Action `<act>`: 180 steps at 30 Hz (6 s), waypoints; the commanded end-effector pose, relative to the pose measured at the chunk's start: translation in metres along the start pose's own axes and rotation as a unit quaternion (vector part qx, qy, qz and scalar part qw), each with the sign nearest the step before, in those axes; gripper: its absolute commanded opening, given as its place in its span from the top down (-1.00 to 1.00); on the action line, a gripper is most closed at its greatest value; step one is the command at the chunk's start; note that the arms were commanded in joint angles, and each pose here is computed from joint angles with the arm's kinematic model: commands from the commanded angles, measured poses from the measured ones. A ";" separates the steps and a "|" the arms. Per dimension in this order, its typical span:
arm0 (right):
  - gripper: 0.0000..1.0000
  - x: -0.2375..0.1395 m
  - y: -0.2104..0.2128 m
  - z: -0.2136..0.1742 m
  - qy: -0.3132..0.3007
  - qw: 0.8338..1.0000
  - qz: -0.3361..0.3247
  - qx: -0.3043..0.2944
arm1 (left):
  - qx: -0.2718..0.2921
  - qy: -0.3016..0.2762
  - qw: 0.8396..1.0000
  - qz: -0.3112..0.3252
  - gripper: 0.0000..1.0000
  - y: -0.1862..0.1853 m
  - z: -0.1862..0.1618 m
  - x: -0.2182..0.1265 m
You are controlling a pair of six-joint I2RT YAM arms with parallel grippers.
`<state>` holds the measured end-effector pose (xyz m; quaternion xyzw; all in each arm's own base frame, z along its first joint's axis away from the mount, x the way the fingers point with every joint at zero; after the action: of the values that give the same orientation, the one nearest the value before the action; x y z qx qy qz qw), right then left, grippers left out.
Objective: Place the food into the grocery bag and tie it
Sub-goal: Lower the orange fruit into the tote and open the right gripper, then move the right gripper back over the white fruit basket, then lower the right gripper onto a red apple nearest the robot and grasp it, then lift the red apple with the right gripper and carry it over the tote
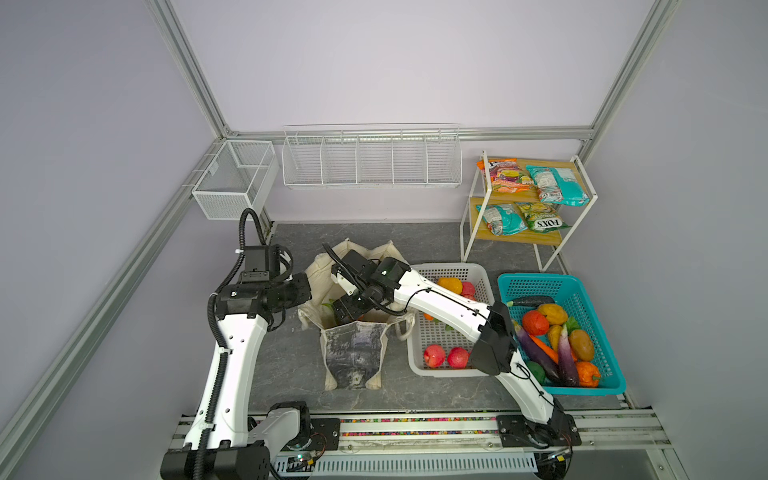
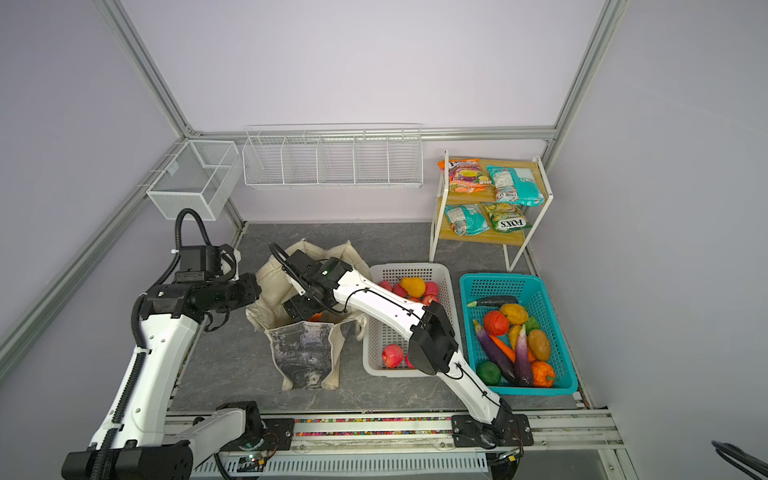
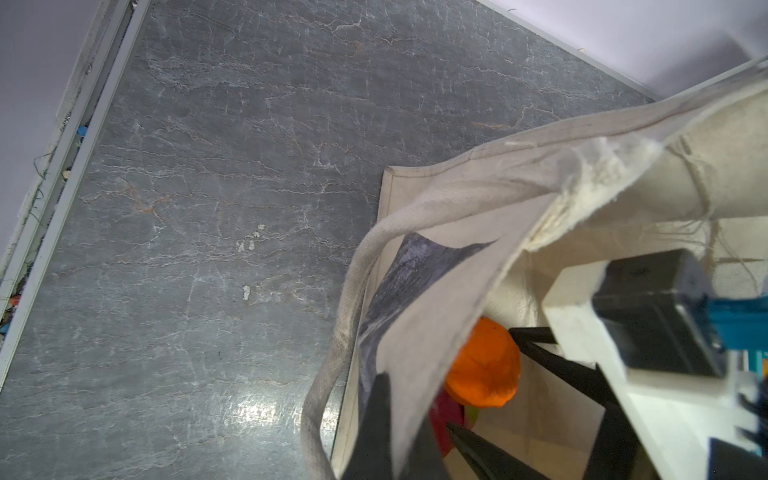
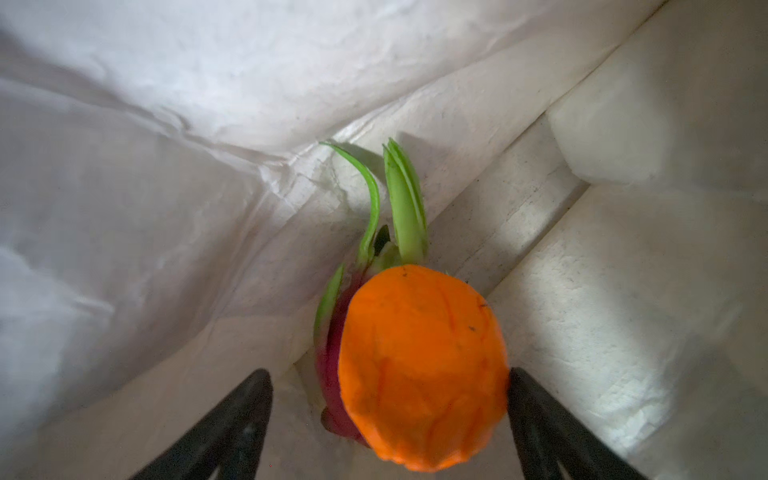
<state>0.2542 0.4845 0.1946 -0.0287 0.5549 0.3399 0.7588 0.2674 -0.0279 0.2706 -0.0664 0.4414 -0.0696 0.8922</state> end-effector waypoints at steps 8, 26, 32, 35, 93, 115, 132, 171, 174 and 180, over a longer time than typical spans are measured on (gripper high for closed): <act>-0.76 -0.175 0.040 0.049 -0.202 0.978 0.038 -0.031 | -0.002 -0.008 1.000 0.001 1.00 0.001 -0.001 -0.005; -0.77 -0.284 -0.079 -0.022 -0.272 0.947 -0.153 0.073 | -0.001 -0.004 1.000 0.006 1.00 0.002 -0.004 -0.008; -0.77 -0.263 -0.124 -0.067 -0.231 0.949 -0.155 0.146 | -0.001 -0.005 1.000 0.011 1.00 0.003 -0.003 -0.008; -0.78 -0.246 -0.138 -0.088 -0.204 0.951 -0.148 0.177 | -0.002 -0.004 1.000 0.012 1.00 0.004 -0.003 -0.007; -0.85 -0.060 -0.167 -0.192 0.123 0.961 -0.115 0.218 | 0.001 0.007 0.999 0.031 1.00 0.010 -0.009 -0.003; -0.73 -0.030 -0.172 -0.205 0.160 0.954 -0.115 0.226 | 0.003 0.008 1.000 0.030 1.00 0.010 -0.011 -0.004; -0.60 -0.026 -0.178 -0.215 0.178 0.947 -0.134 0.234 | 0.001 0.007 1.000 0.029 1.00 0.010 -0.012 -0.003; -0.05 -0.167 -0.200 -0.171 0.043 0.952 -0.194 0.233 | 0.003 0.005 1.000 0.030 1.00 0.010 -0.009 -0.001; -0.04 -0.196 -0.195 -0.152 0.005 0.956 -0.191 0.221 | 0.003 0.006 1.000 0.027 1.00 0.009 -0.008 -0.001; -0.02 -0.241 -0.156 -0.089 -0.086 0.974 -0.113 0.178 | 0.002 0.004 1.000 0.025 1.00 0.009 -0.007 0.000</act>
<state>0.2246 0.2007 0.2947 0.0784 0.5511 0.1145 0.8228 0.2620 -0.0210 0.2654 -0.0542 0.4459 -0.0483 0.8921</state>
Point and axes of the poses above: each gripper's point midway between its finger pads, its own x axis out along the fingers, its own y axis along the line the jaws close on, z = x × y, the point moved 3 cm from there along -x, back along the fingers, and after that the axes turned 13 degrees about x, right-handed, at the moved point
